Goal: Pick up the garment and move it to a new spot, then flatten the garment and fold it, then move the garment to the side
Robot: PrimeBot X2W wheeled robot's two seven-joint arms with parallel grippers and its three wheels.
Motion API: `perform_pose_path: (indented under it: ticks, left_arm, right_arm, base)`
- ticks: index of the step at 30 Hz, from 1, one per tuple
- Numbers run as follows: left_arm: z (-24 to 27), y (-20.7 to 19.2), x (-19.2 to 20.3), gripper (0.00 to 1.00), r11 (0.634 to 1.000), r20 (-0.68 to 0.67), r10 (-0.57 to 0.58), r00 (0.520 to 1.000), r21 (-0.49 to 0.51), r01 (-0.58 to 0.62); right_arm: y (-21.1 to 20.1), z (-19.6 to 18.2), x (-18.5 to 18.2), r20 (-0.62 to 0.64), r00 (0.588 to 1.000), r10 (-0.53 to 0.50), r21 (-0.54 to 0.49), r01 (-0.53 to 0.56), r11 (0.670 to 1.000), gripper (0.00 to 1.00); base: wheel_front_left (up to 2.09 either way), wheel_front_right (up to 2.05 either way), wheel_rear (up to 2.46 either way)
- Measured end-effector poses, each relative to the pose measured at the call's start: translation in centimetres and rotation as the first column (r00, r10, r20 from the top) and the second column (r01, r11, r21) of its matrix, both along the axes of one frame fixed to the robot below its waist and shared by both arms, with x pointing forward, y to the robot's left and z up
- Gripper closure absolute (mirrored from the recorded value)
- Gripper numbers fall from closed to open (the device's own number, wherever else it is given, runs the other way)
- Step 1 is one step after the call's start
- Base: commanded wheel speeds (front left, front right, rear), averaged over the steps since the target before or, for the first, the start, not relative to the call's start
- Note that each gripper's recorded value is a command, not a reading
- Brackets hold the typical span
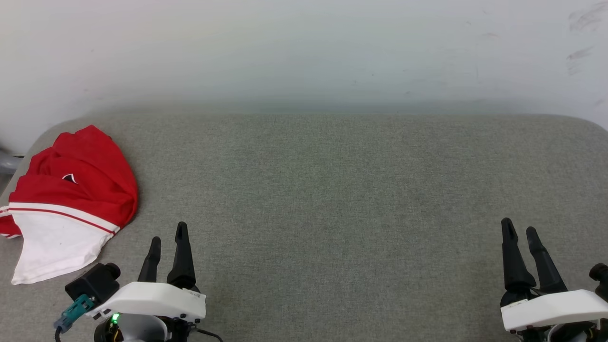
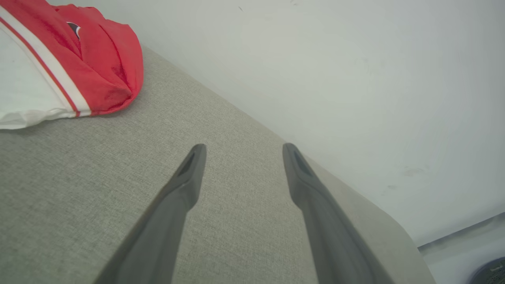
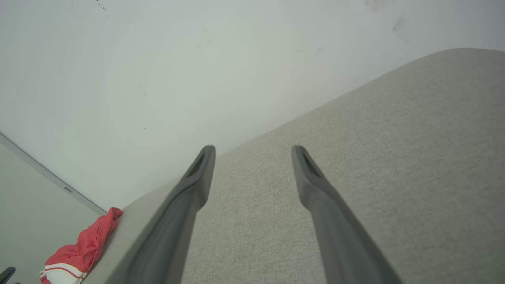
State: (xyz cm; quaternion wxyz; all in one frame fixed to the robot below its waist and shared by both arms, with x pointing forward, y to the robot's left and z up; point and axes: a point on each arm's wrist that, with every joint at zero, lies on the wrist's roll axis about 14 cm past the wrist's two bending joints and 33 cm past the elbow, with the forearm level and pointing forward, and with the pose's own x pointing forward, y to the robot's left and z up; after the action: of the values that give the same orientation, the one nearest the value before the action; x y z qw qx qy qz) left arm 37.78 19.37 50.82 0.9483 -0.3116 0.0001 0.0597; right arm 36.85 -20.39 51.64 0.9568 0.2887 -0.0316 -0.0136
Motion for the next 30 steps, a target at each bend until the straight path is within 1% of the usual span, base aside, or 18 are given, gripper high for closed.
perform_pose_path:
  ticks: [13,20,30]
  left_arm:
    - [1.0,-0.4,-0.1,0.00,0.989,0.038,-0.005,0.999,0.149,-0.001]
    - [1.6,-0.8,-0.2,0.00,0.975,0.060,-0.013,0.998,0.221,-0.001]
    - [1.9,-1.2,-0.5,0.00,0.949,0.078,-0.024,0.997,0.316,-0.002]
  right_arm:
    - [0.4,0.7,-0.2,0.031,0.999,0.009,-0.157,-0.004,0.988,0.00]
    - [0.6,1.0,-0.4,0.044,0.999,0.015,-0.239,-0.004,0.971,0.00]
    - [0.8,1.5,-0.5,0.065,0.998,0.023,-0.331,0.000,0.943,0.00]
  base:
    - [0.00,0.00,0.00]
    - [0.00,0.00,0.00]
    - [0.00,0.00,0.00]
